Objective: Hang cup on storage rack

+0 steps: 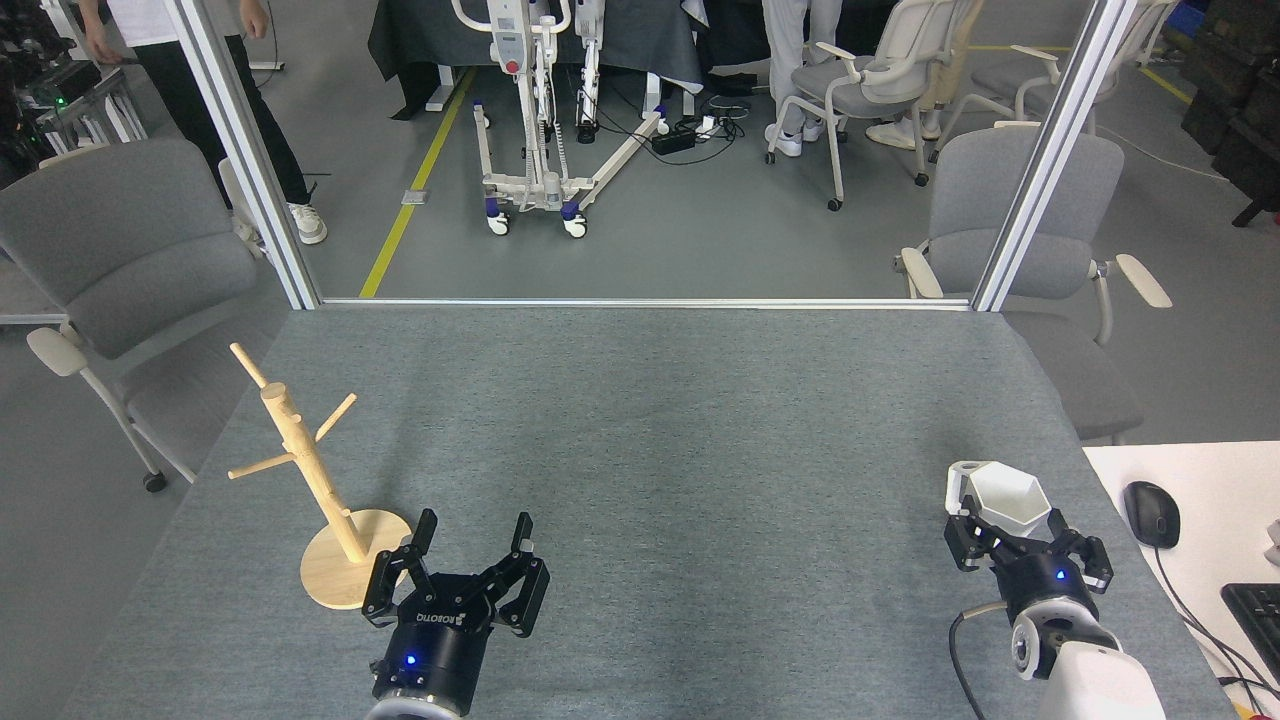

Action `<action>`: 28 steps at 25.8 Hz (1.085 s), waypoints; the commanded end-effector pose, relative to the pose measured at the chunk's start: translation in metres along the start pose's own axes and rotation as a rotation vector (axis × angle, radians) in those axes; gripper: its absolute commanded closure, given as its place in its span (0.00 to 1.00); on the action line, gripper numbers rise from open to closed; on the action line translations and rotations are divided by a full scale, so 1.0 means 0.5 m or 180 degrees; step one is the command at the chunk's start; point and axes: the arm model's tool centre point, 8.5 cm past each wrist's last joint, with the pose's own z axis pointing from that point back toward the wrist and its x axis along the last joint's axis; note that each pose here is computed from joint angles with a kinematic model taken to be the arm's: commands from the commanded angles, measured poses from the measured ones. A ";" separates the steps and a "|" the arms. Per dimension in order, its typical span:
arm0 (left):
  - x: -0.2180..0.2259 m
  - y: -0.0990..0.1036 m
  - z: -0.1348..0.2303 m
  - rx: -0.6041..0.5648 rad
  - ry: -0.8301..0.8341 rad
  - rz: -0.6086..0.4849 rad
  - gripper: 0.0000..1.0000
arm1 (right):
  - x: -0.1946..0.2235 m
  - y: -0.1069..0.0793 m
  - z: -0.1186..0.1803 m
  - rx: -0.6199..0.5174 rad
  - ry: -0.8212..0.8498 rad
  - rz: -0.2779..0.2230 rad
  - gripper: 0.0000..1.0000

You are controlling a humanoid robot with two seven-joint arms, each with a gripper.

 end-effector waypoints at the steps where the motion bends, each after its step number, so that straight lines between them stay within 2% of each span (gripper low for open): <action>1: -0.002 -0.006 0.006 -0.0029 -0.0002 -0.0010 0.00 | -0.006 -0.009 -0.006 -0.0018 -0.0003 0.0037 0.01; 8: -0.002 -0.010 0.006 -0.0044 -0.0005 -0.0010 0.00 | -0.007 0.000 -0.007 0.0034 -0.0001 0.0027 0.01; 10: -0.002 -0.010 0.006 -0.0044 0.0000 -0.0010 0.00 | -0.014 -0.017 -0.017 0.0004 0.0013 0.0036 0.01; 15: 0.001 -0.011 0.006 -0.0046 0.0003 0.0009 0.00 | -0.019 -0.024 -0.031 0.0053 0.0034 0.0016 0.01; 21: 0.002 -0.012 0.006 -0.0050 0.0009 0.0013 0.00 | -0.012 -0.027 -0.035 0.0060 -0.0004 0.0068 0.01; 24: 0.002 -0.012 0.006 -0.0051 0.0009 0.0013 0.00 | -0.009 -0.013 -0.034 0.0121 -0.0015 0.0073 0.01; 28: 0.002 -0.013 0.006 -0.0055 0.0010 0.0018 0.00 | 0.017 -0.011 -0.038 0.0149 -0.0103 0.0167 0.01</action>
